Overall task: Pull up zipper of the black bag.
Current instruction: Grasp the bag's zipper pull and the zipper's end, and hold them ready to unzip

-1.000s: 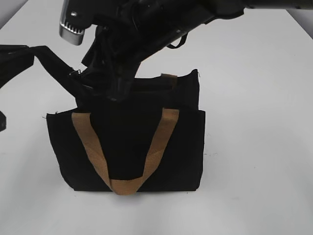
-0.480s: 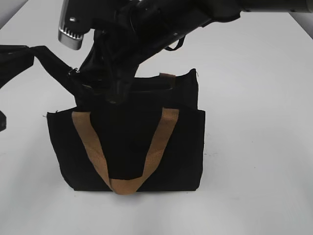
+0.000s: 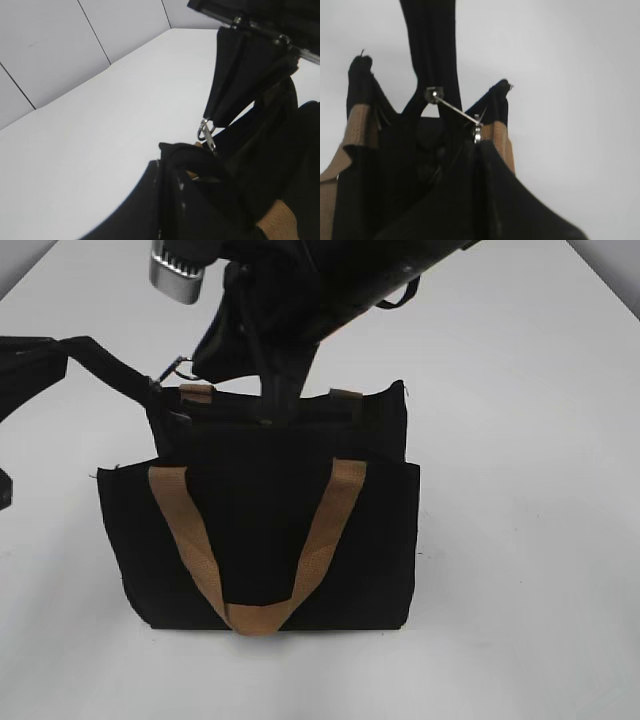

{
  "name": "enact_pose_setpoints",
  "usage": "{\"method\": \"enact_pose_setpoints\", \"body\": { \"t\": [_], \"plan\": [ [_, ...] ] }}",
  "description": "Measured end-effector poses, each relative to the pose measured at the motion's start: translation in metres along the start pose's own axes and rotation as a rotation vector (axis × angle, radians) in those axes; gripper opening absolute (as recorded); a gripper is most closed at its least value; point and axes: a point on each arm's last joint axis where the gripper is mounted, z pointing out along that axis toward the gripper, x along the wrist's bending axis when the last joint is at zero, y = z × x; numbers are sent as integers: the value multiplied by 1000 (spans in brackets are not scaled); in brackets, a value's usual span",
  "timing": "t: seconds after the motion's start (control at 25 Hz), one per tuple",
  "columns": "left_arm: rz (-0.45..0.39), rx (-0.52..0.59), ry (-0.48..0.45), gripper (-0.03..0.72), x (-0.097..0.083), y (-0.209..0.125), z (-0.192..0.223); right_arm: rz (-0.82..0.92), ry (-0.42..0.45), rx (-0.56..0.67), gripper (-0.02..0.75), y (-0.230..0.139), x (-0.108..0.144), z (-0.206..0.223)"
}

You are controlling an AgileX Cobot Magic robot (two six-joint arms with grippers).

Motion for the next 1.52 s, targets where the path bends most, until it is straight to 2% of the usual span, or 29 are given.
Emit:
{"method": "enact_pose_setpoints", "body": {
  "t": [0.28,0.44,0.72,1.08,1.2,1.32,1.52],
  "plan": [
    [-38,31,12,3,1,-3,0,51,96,91,-1,-10,6,-7],
    [-89,105,31,3,2,-10,-1,63,133,138,-1,-14,9,-8],
    [-219,239,56,3,3,-22,-3,70,141,182,-1,-18,10,-9],
    [-307,390,63,3,0,-35,-7,94,126,216,-1,-14,10,-24],
    [-322,431,63,3,-1,-39,-8,107,131,261,-1,-15,12,-33],
    [-327,520,65,3,-2,-46,-12,111,139,318,-1,-18,13,-44],
    [-336,546,64,3,-3,-48,-14,154,149,382,-1,-20,16,-55]
  ]
}}
